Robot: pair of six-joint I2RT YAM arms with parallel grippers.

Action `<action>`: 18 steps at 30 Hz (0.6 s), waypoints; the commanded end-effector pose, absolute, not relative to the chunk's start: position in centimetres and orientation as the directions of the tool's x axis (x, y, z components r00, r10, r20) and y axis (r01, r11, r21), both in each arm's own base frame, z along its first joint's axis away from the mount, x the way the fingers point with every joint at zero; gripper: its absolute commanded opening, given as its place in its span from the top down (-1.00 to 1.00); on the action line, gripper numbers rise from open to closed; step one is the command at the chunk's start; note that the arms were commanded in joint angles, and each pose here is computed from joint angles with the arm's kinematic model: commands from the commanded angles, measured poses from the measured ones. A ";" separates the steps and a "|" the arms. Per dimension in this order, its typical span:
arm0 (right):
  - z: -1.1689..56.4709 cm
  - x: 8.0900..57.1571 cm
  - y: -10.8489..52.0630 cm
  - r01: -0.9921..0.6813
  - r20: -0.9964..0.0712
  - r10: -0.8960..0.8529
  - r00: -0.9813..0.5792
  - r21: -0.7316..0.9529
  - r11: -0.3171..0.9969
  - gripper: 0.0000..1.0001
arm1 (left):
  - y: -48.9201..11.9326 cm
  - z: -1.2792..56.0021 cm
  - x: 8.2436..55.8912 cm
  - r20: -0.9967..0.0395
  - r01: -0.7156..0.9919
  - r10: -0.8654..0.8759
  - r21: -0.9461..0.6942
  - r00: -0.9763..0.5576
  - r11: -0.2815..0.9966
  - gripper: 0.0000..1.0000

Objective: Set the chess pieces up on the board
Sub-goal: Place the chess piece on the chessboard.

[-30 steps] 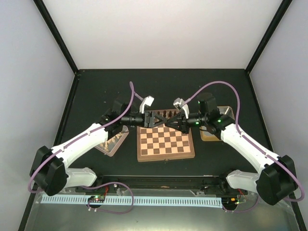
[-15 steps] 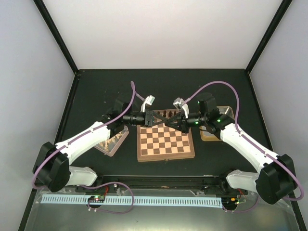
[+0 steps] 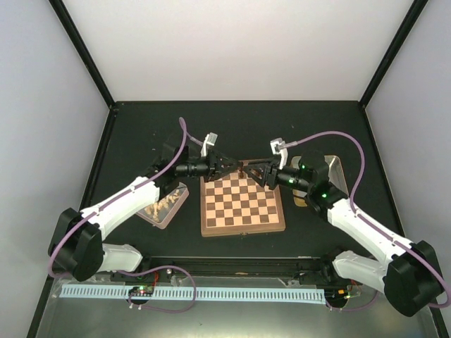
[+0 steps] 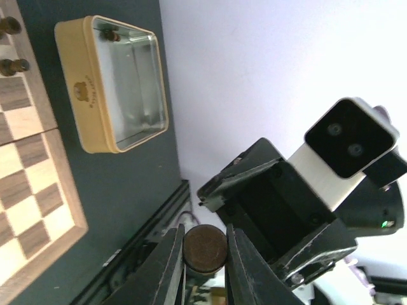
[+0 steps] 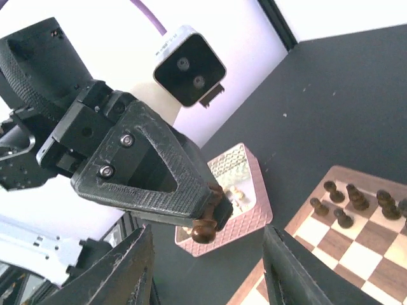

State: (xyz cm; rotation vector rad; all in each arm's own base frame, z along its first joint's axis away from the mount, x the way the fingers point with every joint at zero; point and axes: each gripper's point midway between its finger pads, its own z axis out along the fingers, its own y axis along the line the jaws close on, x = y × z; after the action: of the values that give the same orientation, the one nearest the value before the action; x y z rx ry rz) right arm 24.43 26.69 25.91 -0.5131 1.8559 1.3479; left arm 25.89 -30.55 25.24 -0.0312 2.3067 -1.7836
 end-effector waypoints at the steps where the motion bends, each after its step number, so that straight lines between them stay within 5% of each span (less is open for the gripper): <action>1: 28.9 25.8 26.9 -0.685 -0.781 0.243 -0.575 0.622 0.378 0.00 | -30.9 27.7 26.9 -0.007 -0.024 -0.222 -0.991 -0.975 0.134 0.82; 8: 28.8 26.1 26.7 -0.751 -0.878 0.145 -0.457 0.468 0.466 0.02 | -31.1 28.4 26.1 0.208 -0.219 -0.198 -0.975 -0.958 0.034 0.82; 18: 29.1 25.3 27.3 -0.821 -0.923 0.054 -0.381 0.364 0.439 0.04 | -31.0 28.5 25.8 0.300 -0.307 -0.191 -0.952 -0.935 0.005 0.80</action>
State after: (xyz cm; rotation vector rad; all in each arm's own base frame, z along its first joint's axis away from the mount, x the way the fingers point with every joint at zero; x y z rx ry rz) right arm 26.08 26.81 28.00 -0.5759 1.7631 1.1224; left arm 25.95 -31.02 27.67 -0.5087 2.3043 -2.1296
